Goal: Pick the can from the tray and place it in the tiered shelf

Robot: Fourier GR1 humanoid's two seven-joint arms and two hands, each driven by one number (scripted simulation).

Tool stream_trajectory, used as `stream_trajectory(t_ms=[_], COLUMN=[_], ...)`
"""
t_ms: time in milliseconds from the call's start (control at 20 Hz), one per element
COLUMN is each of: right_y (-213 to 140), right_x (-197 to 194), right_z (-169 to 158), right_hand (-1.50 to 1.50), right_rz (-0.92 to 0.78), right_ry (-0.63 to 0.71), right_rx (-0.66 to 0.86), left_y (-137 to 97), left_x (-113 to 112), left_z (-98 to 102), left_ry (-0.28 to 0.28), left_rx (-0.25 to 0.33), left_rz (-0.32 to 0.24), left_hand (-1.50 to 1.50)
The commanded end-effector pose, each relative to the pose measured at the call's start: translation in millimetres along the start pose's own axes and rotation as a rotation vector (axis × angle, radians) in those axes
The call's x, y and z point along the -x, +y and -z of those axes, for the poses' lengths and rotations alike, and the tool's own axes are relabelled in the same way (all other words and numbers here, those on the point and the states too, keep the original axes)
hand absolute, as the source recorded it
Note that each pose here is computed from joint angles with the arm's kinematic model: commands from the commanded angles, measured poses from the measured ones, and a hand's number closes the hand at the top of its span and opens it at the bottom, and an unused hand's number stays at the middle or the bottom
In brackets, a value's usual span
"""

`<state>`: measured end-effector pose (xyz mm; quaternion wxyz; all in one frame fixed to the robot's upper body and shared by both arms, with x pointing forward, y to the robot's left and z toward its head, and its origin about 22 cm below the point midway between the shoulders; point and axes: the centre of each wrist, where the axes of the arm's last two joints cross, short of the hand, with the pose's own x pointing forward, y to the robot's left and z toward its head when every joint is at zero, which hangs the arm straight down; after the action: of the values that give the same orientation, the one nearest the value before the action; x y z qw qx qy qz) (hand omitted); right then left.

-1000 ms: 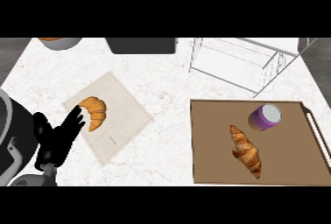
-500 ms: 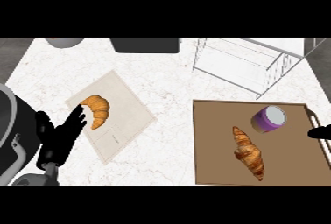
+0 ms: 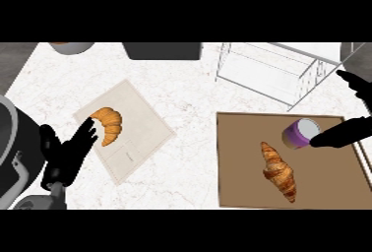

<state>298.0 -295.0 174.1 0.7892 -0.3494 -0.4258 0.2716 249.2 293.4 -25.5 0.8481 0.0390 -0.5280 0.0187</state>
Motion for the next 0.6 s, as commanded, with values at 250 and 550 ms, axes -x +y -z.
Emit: stream_trajectory(t_ms=[250,550], right_y=[35.2,45.1], right_x=[-13.3,-16.0], right_z=[15.0,6.5], right_hand=[-1.5,-1.5], right_rz=[-0.084,-0.117], right_ry=[0.133,0.144], right_rx=[-0.005,0.047], left_y=[-5.6,5.7], left_x=[-10.0,11.6], left_z=[12.5,-0.5], left_ry=[0.005,-0.012], left_rx=[-0.004,-0.024], left_rz=[-0.005,-0.007], left_hand=[0.0,0.0])
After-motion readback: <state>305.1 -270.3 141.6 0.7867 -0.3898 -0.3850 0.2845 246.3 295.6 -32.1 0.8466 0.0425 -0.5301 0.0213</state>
